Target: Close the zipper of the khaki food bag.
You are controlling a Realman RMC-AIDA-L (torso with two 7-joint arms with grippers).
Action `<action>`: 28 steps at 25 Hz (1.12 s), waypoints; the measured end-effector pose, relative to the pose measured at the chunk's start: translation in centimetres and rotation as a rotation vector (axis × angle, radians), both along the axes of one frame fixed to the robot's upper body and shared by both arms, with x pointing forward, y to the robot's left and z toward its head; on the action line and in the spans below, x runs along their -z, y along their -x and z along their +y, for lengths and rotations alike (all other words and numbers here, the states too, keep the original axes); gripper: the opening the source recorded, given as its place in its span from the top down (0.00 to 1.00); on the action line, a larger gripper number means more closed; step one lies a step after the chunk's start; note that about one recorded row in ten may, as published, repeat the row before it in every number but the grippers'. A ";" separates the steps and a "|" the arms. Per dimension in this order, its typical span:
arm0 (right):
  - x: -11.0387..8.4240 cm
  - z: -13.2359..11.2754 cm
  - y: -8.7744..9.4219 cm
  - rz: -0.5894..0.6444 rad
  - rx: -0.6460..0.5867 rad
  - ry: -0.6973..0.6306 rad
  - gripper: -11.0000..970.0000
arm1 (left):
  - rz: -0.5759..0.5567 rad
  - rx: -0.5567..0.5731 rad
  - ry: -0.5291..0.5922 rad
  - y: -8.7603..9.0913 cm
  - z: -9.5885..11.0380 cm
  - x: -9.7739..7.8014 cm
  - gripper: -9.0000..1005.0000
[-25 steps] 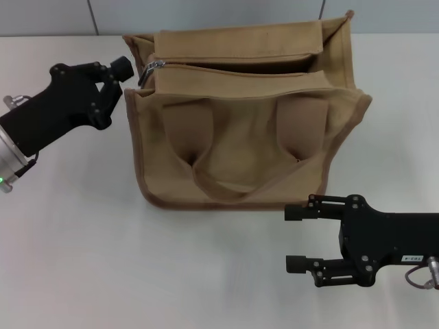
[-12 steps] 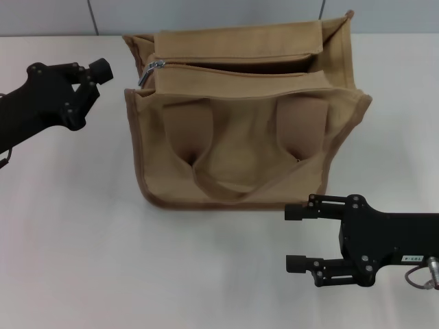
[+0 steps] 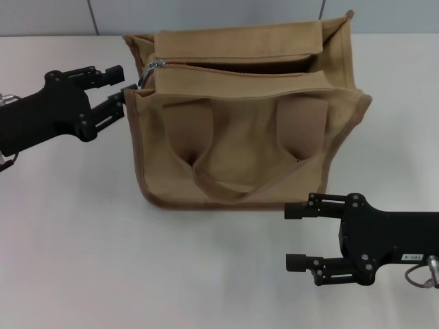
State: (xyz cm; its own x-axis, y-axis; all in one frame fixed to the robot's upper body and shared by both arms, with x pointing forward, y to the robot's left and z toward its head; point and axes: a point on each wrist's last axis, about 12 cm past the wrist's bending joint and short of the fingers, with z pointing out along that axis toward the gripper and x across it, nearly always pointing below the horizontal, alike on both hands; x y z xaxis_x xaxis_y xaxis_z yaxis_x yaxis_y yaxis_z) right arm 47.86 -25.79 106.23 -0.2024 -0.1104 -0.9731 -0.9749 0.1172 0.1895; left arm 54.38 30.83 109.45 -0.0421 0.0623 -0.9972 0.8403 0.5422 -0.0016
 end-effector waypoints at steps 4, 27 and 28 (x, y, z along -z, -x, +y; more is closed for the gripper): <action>0.0 -0.1 0.1 0.001 0.007 -0.002 0.28 | 0.005 0.052 -0.036 -0.1 -0.6 -0.2 0.60; 0.0 -0.2 0.1 0.002 0.013 -0.007 0.29 | -0.008 0.046 -0.065 -2.1 -3.4 -0.2 0.52; 0.0 -0.2 0.1 0.002 0.013 -0.007 0.29 | -0.009 0.044 -0.064 -2.1 -3.4 -0.2 0.57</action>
State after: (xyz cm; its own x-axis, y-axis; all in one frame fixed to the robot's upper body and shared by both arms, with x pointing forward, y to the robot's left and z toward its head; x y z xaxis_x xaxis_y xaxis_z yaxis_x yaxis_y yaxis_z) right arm 47.71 -26.01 106.20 -0.2056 -0.1010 -0.9734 -0.9729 0.1289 0.1921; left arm 56.48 27.45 109.65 -0.0289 0.1271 -0.9915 0.8632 0.5034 0.0394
